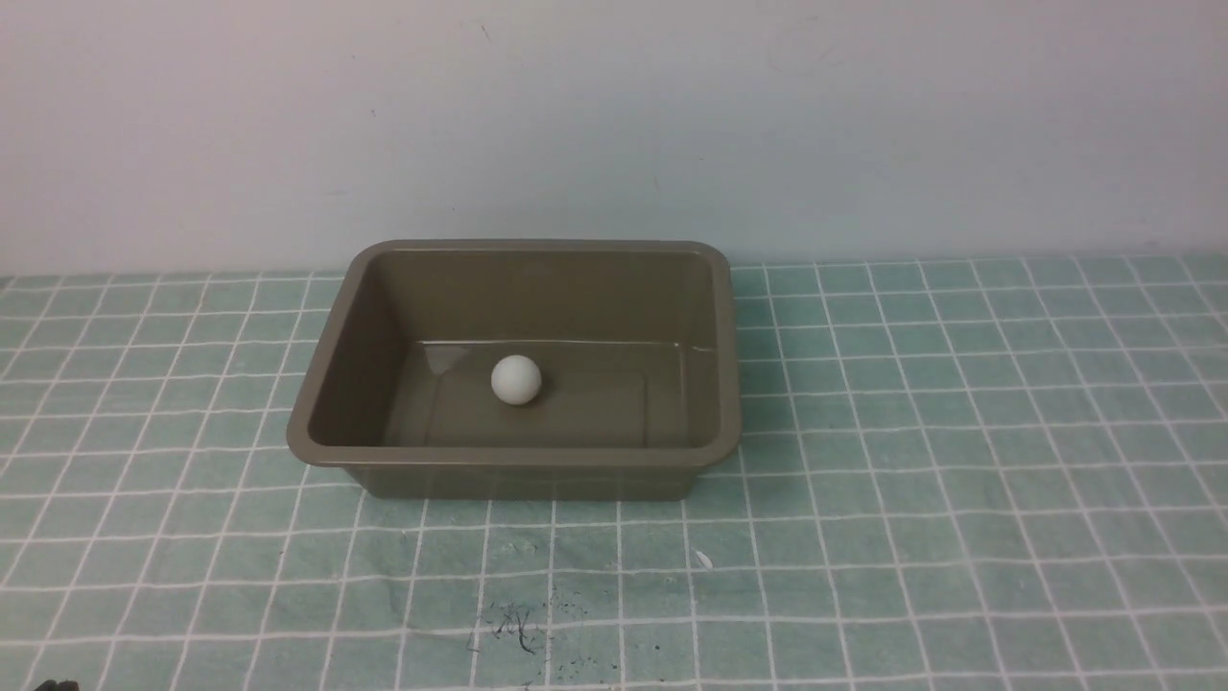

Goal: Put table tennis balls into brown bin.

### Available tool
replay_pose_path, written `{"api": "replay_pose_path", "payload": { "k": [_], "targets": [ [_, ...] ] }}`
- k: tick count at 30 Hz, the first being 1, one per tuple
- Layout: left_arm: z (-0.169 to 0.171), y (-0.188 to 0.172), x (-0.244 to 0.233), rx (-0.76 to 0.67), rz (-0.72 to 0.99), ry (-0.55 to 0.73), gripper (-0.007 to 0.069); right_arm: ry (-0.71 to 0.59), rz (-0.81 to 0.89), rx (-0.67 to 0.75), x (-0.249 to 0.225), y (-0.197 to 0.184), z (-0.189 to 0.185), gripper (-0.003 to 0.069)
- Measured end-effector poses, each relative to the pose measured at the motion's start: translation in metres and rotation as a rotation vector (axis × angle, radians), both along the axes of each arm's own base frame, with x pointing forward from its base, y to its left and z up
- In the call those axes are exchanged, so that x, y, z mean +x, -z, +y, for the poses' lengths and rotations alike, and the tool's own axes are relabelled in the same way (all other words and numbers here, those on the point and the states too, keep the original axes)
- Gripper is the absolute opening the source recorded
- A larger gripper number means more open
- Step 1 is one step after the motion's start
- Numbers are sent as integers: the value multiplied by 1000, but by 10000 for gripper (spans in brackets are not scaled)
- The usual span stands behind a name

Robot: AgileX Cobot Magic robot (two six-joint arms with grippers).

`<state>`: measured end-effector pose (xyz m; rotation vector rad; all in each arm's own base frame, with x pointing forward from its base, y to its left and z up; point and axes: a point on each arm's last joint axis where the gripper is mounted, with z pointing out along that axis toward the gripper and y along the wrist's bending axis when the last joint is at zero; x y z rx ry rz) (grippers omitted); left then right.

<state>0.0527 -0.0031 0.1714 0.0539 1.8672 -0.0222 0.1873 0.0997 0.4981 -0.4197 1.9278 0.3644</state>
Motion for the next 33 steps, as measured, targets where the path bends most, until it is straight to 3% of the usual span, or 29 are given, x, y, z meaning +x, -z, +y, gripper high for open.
{"api": "replay_pose_path", "payload": {
  "k": [4, 8, 12, 21, 33],
  "targets": [
    [0, 0, 0, 0, 0, 0, -5, 9, -175, 126, -70, 30, -37, -13],
    [0, 0, 0, 0, 0, 0, -5, 16, -356, 281, -126, 93, -67, -13],
    [0, 0, 0, 0, 0, 0, -5, 23, -411, 392, -157, 153, -84, -13],
    [0, 0, 0, 0, 1, -2, -5, 35, -442, 375, -159, 209, -87, -13],
    [0, 0, 0, 1, 2, -5, -5, 36, -438, 356, -157, 216, -85, -13]
  ]
}}
